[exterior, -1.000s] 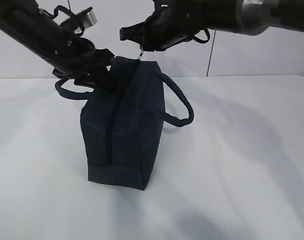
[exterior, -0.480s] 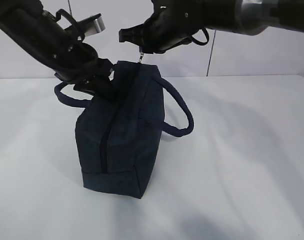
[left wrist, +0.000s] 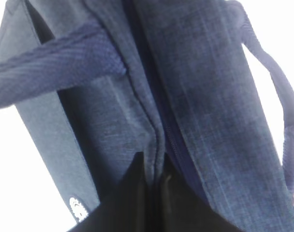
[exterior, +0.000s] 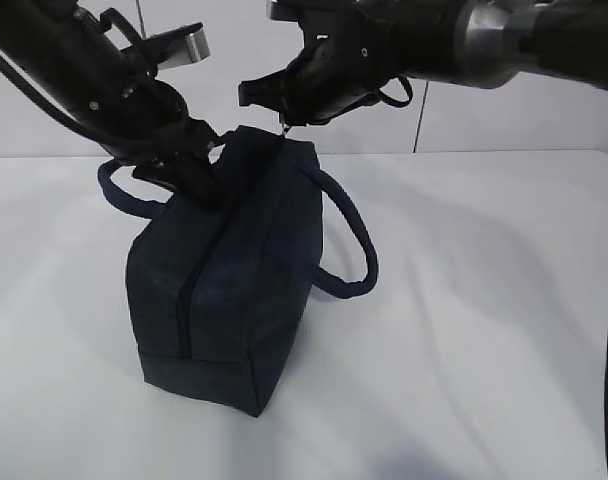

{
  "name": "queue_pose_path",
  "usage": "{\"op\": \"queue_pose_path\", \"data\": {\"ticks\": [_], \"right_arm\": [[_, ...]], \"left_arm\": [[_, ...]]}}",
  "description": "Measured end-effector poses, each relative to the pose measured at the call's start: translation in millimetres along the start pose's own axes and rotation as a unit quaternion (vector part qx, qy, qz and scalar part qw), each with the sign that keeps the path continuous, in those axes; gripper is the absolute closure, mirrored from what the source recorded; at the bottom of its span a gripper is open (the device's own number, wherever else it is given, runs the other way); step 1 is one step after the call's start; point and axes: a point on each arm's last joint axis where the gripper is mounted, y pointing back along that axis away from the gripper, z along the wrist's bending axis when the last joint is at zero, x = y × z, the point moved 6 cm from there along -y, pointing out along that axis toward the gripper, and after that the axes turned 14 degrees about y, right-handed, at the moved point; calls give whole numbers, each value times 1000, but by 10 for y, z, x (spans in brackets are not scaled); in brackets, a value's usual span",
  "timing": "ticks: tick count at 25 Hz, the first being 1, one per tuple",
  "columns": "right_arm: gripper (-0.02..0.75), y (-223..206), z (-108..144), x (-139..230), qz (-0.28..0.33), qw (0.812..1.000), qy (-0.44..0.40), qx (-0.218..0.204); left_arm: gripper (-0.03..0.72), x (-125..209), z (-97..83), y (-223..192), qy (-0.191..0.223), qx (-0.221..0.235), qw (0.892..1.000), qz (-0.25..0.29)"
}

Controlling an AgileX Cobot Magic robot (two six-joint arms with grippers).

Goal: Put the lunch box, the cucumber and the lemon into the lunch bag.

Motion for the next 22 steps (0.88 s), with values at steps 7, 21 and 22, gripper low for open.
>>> {"op": "queue_pose_path", "data": {"ticks": [7, 21, 22], "right_arm": [[751, -128, 16, 119, 15, 1000, 5, 0], [751, -288, 20, 337, 55, 998, 1, -3], [751, -287, 32, 347, 59, 998, -7, -6]], "left_arm": [[691, 46, -8, 22, -5, -2, 1000, 13], [691, 98, 1, 14, -8, -5, 1000, 29], [691, 102, 0, 12, -9, -6, 999, 30]]}}
